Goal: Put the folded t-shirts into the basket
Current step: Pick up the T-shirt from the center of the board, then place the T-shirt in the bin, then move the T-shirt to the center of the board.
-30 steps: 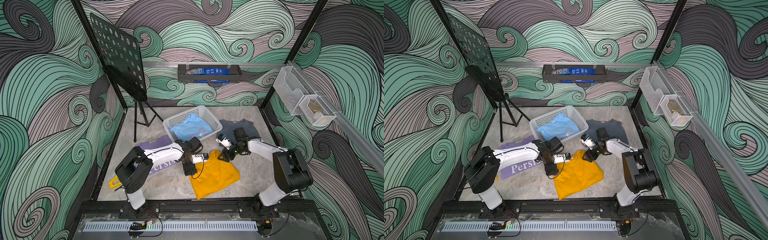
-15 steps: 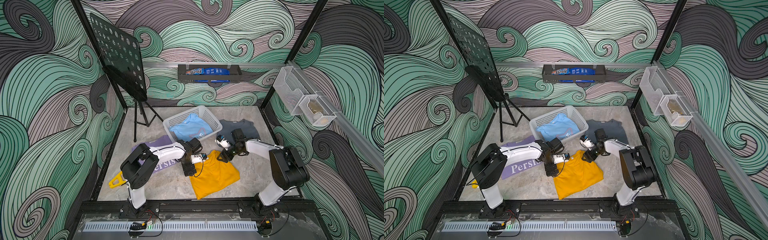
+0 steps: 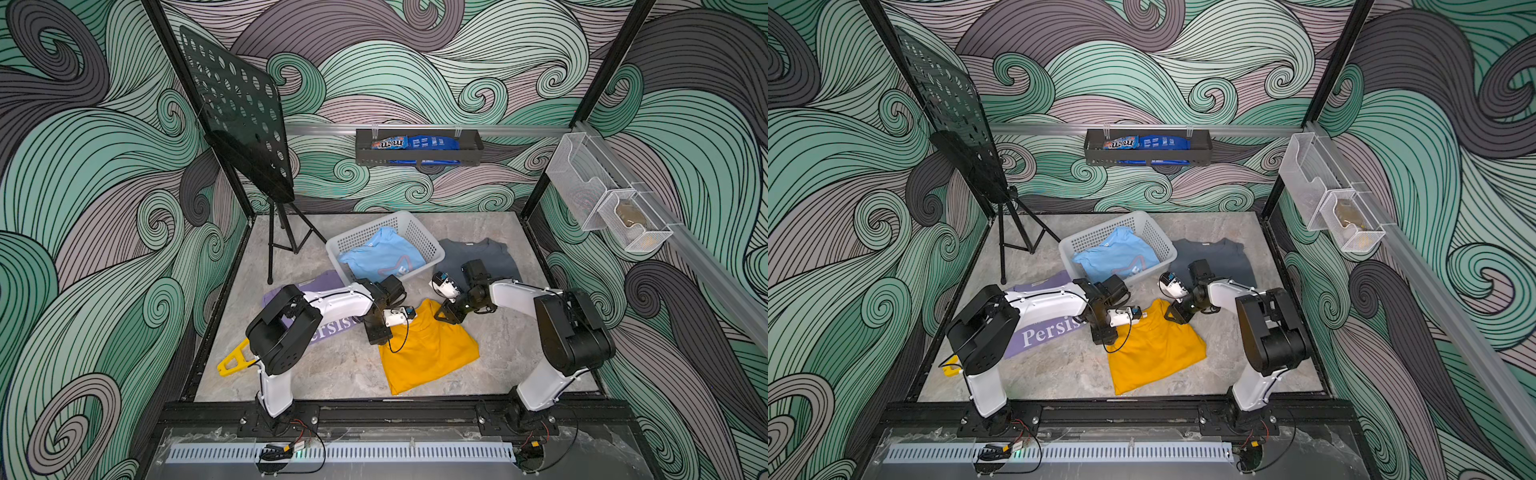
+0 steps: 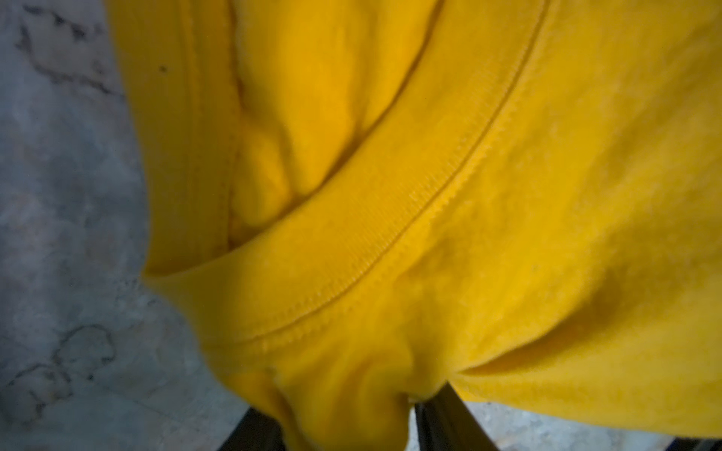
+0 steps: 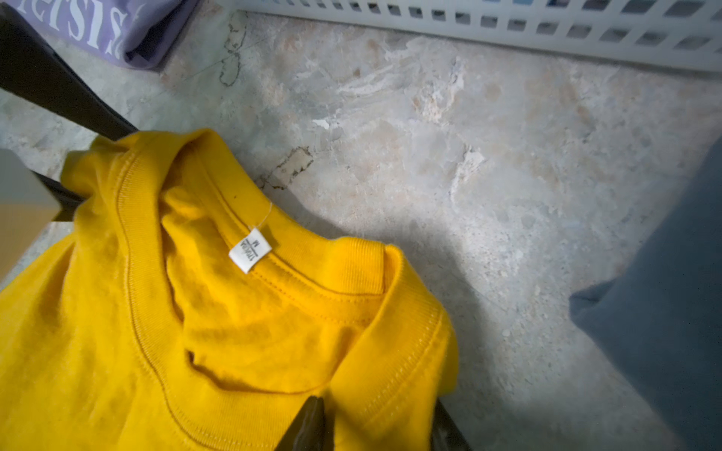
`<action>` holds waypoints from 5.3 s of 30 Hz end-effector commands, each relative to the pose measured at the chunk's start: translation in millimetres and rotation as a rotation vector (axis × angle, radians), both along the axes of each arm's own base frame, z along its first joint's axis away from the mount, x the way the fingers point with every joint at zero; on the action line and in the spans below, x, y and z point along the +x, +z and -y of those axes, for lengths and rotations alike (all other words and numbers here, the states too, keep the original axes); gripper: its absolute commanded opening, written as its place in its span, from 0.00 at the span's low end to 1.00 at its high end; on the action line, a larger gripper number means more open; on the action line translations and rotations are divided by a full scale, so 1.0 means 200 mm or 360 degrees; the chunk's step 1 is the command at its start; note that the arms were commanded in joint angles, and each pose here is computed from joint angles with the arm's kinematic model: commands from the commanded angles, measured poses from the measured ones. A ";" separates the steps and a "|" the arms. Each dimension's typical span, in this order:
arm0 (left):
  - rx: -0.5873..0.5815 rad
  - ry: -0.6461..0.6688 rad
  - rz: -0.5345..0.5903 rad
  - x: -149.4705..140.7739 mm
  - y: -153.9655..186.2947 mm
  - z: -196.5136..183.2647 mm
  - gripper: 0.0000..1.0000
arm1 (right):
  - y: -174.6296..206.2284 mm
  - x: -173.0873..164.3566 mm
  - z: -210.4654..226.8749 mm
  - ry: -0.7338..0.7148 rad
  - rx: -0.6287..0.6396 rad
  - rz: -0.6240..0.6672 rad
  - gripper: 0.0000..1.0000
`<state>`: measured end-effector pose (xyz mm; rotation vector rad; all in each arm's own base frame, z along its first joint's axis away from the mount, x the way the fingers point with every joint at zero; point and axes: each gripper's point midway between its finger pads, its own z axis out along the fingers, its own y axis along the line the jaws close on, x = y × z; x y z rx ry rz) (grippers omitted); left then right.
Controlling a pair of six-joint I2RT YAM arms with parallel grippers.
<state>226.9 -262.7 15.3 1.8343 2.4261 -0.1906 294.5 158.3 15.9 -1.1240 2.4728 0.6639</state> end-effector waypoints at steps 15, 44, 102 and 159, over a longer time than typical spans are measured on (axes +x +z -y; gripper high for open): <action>-0.0199 -0.0014 0.0096 0.02 0.22 0.02 0.00 | 0.38 -0.03 -0.05 0.0031 0.0433 0.0179 0.00; -0.0457 0.0275 0.0894 0.49 1.50 -0.23 0.00 | 1.66 0.55 -0.32 -0.0140 0.0857 0.0968 0.00; 0.0308 0.0625 0.0541 1.28 0.57 -0.55 0.27 | 0.53 1.49 -0.50 -0.0459 0.0424 0.0466 0.35; -0.0297 0.0534 0.0338 0.68 0.94 -0.41 0.84 | 0.31 0.38 0.30 -0.0088 -0.0381 0.0786 0.74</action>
